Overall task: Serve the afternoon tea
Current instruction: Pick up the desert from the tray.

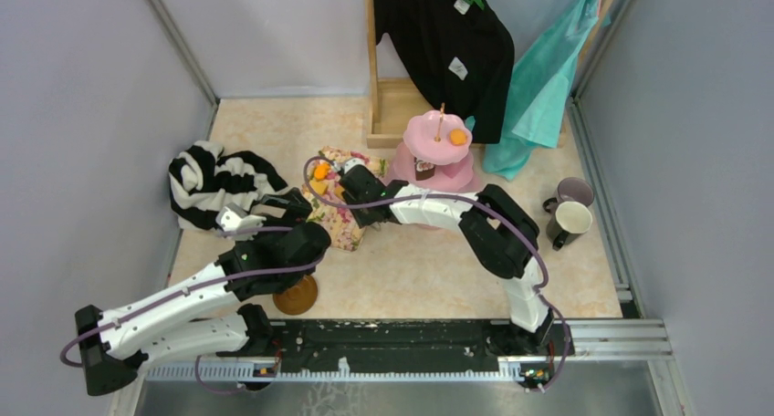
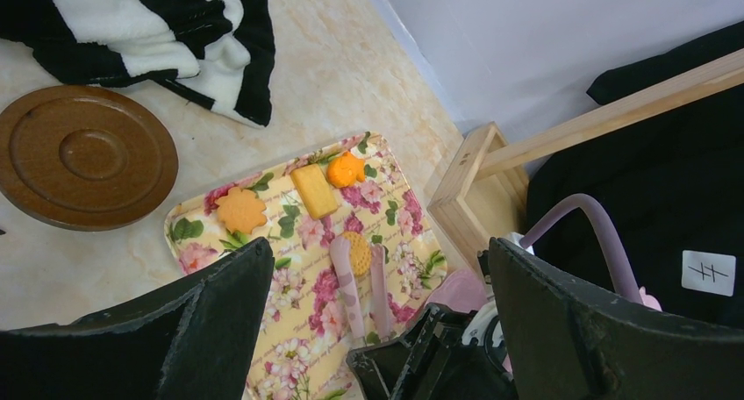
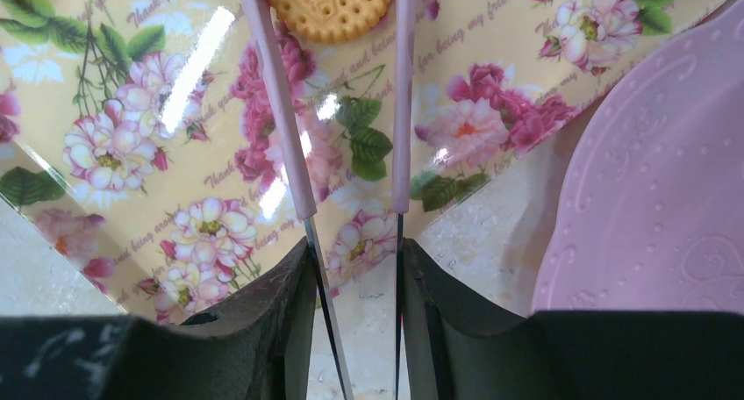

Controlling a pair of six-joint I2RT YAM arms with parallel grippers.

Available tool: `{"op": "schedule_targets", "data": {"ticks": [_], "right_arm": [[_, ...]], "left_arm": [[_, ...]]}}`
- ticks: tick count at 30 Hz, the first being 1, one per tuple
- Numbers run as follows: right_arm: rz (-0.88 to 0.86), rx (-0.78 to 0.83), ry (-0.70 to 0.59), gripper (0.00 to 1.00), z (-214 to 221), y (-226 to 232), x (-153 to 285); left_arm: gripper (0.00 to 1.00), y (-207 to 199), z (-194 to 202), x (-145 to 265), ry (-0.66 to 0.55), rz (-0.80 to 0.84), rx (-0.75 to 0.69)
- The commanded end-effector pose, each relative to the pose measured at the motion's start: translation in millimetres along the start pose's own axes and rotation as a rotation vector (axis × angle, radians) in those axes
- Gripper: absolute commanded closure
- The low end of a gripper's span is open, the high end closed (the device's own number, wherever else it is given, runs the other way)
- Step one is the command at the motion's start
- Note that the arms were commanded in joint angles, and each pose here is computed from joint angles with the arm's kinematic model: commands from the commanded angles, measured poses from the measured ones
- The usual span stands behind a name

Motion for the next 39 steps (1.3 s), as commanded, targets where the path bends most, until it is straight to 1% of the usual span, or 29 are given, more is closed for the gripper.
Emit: {"op": "schedule_targets", "data": {"ticks": [1, 13, 24, 29, 31, 39], "right_arm": [[-0.023, -0.026, -0.136, 0.82, -36.9, 5.1, 31.0], [-0.021, -0.031, -0.182, 0.84, -42.5, 3.2, 56.3], [-0.007, -0.032, -0.227, 0.84, -44.6, -3.7, 89.8], [0.018, -0.036, -0.218, 0.84, -32.9, -12.2, 97.7], [0.019, -0.05, -0.243, 0.85, -33.8, -16.6, 111.3], [0.059, -0.084, -0.217, 0.85, -6.2, -30.7, 119.2]], "left_arm": [[0.03, 1.9, -11.8, -1.6, -0.046, -0.002, 0.022], [0.04, 3.0, -12.9, -2.0, -0.048, -0.005, 0.015], [0.03, 1.6, -13.2, -2.1, -0.048, -0.007, 0.007], [0.04, 1.4, -14.4, -2.1, -0.05, -0.009, 0.002], [0.03, 1.2, -13.8, -2.2, -0.049, -0.009, 0.0], [0.03, 0.6, -9.9, -2.9, -0.044, -0.013, -0.015]]}}
Point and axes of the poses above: each gripper's point midway between its finger pads, its own x axis back along the fingers, its own y axis along the line the jaws close on, z = x × y, the point moved 2 cm from there along x, back along the fingers
